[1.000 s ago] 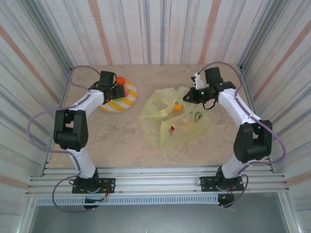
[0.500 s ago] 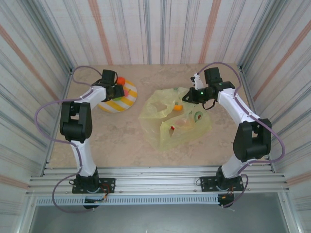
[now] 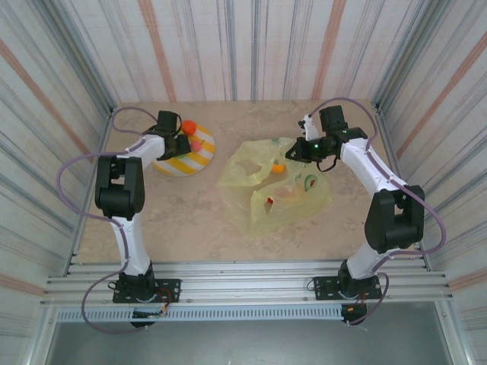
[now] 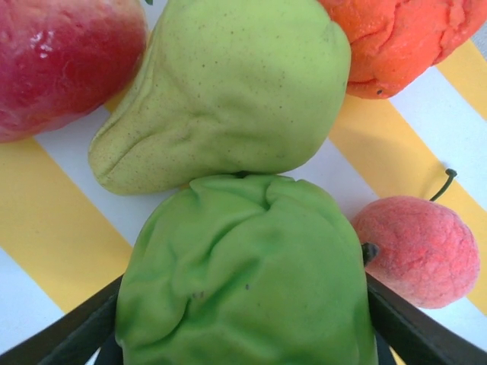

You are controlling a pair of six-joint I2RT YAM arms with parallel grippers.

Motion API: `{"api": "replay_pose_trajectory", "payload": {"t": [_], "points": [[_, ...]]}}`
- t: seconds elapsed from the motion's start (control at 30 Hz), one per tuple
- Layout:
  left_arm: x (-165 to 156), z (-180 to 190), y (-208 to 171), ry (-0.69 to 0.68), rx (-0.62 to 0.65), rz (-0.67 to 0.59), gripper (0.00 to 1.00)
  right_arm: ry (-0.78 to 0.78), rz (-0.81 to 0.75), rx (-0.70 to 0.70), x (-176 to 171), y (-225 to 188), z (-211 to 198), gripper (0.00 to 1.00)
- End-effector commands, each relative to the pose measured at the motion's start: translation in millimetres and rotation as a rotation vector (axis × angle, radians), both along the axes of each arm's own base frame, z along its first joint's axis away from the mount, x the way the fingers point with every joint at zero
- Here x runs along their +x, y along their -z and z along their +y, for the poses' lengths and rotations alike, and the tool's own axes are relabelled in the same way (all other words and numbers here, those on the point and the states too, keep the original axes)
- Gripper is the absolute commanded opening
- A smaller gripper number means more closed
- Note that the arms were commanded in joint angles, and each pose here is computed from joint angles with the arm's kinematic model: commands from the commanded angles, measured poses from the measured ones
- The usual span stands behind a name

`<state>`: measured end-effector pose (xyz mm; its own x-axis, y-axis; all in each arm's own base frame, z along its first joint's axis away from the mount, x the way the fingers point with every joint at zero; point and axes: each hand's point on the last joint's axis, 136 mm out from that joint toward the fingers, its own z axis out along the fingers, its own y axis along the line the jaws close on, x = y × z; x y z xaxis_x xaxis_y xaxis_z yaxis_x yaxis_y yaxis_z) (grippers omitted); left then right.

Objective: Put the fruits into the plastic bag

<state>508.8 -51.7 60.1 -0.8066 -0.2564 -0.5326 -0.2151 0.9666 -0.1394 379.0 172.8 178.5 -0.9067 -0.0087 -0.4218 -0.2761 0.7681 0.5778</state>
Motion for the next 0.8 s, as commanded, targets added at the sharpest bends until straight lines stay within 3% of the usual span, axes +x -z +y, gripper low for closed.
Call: {"api": "replay_pose_trajectory", "payload": {"t": [0.0, 0.2, 0.4, 0.57, 0.77], "points": [[-4, 3, -7, -0.003, -0.013, -0.025, 0.64, -0.011, 0.023, 0.011, -2, 6, 3, 0.00], [-24, 4, -26, -0.004, -0.027, -0.064, 0.57, -0.013, 0.022, 0.013, -2, 3, 3, 0.00], [-69, -4, -67, 0.013, -0.075, -0.158, 0.56, -0.012, 0.024, 0.017, -2, 3, 4, 0.00], [-122, -55, -113, 0.140, -0.229, -0.272, 0.56, -0.005, 0.034, 0.030, 0, 3, 6, 0.00], [-201, -151, -138, 0.452, -0.347, -0.312, 0.56, -0.005, 0.044, 0.057, 2, 1, 10, 0.00]]}}
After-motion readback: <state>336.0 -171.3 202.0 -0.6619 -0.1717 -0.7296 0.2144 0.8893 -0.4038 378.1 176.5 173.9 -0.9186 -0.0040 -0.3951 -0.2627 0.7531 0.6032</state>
